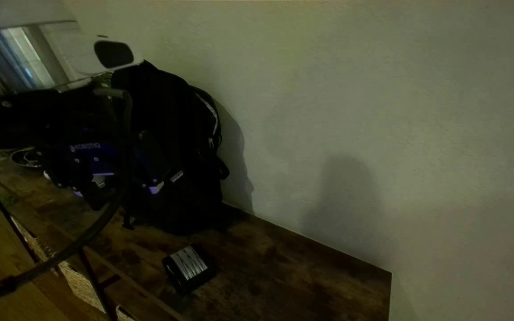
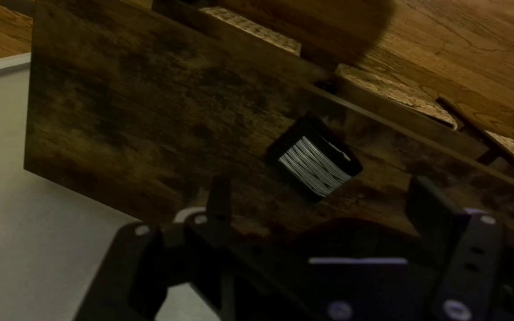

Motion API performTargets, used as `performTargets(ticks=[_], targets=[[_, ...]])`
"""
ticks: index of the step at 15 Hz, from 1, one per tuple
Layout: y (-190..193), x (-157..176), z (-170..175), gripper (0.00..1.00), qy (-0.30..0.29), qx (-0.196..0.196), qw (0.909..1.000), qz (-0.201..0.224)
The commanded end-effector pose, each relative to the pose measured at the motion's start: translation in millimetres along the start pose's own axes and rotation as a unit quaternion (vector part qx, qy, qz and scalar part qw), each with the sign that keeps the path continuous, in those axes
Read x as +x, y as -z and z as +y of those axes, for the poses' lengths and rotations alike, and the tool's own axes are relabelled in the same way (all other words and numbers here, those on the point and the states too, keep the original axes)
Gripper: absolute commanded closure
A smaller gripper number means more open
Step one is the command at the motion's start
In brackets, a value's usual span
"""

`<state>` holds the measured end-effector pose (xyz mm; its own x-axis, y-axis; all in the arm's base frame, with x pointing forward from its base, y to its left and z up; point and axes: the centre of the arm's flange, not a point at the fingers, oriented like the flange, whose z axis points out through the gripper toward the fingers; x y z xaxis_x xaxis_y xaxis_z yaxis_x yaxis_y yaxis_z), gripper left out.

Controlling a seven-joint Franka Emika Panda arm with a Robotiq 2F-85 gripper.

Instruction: Put the black wallet in the black bag

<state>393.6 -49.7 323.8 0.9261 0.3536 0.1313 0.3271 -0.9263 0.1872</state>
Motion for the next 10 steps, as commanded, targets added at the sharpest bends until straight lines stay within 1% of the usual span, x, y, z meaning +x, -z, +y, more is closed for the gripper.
performTargets(ticks=[1,2,5,10], targets=[[-23,23,-12,0.0,0.01,0.006,0.9999,0.005],[-13,9,-9,0.0,0.012,0.004,0.9999,-0.002],[-22,17,-12,0.0,0.019,0.006,0.9998,-0.006],[-22,19,-11,0.0,0.018,0.006,0.9998,-0.005]])
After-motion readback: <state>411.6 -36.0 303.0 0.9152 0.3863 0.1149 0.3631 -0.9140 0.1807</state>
